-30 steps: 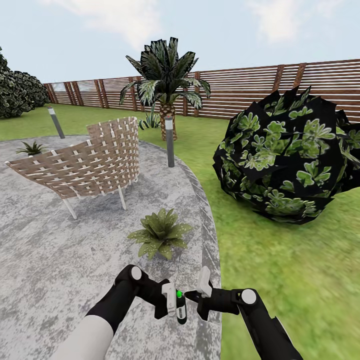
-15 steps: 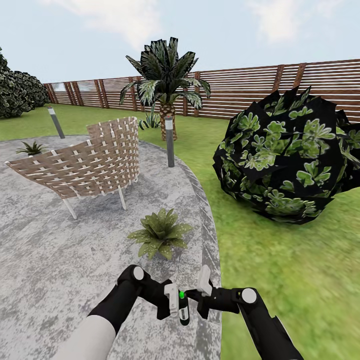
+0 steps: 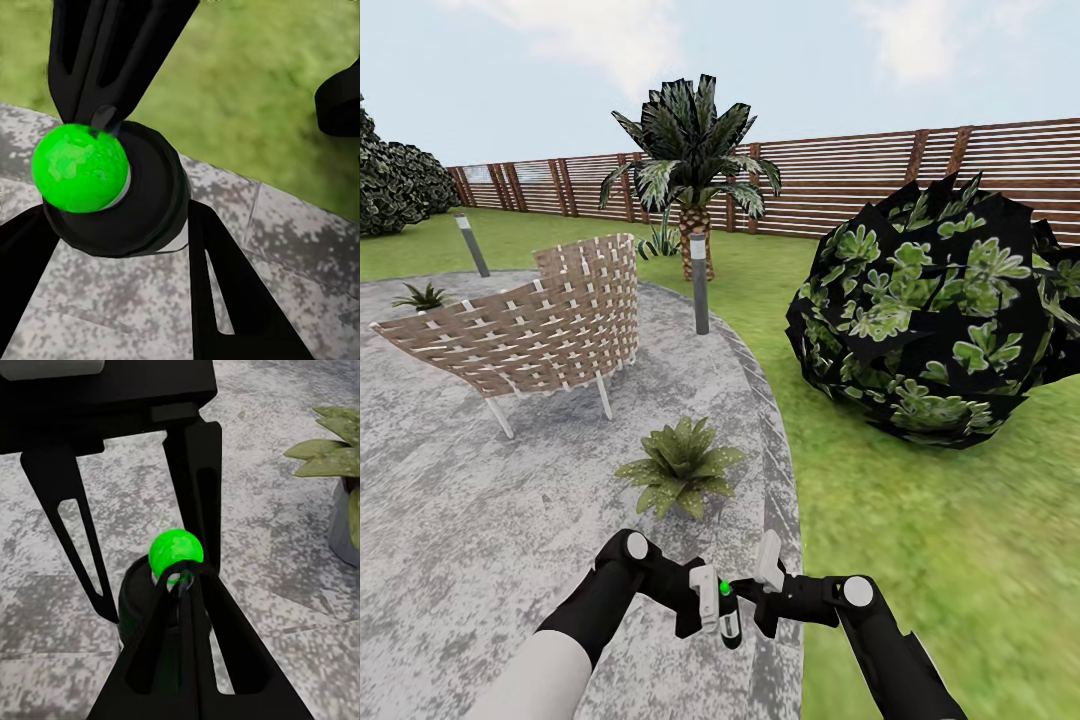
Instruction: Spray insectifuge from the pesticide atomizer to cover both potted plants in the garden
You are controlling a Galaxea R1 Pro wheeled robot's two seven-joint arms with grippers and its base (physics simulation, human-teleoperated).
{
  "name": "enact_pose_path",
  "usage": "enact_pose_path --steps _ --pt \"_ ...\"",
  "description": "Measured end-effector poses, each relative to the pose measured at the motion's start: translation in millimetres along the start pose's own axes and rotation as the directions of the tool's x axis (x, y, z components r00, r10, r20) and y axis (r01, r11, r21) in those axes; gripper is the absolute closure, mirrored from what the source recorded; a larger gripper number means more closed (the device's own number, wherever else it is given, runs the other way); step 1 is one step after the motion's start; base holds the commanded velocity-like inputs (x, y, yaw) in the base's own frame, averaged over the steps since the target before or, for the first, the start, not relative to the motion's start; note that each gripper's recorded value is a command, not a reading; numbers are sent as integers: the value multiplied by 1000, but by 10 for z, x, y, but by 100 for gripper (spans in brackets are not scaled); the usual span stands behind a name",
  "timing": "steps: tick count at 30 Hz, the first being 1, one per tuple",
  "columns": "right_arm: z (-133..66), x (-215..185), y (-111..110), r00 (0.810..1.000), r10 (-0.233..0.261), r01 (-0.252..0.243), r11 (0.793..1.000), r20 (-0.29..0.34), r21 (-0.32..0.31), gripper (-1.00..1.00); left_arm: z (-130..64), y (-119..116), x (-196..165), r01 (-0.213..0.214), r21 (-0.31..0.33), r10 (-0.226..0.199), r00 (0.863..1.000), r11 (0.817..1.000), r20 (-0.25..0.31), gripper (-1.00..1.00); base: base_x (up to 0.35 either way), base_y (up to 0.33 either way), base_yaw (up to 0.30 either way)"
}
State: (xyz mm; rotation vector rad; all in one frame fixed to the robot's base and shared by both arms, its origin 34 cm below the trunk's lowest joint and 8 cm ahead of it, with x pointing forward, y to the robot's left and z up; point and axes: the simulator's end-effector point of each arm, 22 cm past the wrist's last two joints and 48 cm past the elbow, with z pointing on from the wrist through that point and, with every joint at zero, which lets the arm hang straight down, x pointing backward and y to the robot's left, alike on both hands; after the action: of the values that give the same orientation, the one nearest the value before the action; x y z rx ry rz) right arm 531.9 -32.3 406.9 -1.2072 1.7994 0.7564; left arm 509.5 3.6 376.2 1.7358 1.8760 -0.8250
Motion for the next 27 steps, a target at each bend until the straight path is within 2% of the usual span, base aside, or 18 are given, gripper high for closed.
enact_pose_path --steps 20,24,27 --pt "0 0 1 1000 0 0 1000 0 0 100 -14 14 36 4 -5 -4 1000 1000 -4 100 0 0 0" --pt "0 -1 0 1000 0 0 1000 0 0 100 -61 24 213 14 -7 -14 999 1000 -38 100 0 0 0" --pt "1 1 1 1000 0 0 1000 0 0 100 -301 105 692 38 -33 -41 993 999 -113 100 0 0 0"
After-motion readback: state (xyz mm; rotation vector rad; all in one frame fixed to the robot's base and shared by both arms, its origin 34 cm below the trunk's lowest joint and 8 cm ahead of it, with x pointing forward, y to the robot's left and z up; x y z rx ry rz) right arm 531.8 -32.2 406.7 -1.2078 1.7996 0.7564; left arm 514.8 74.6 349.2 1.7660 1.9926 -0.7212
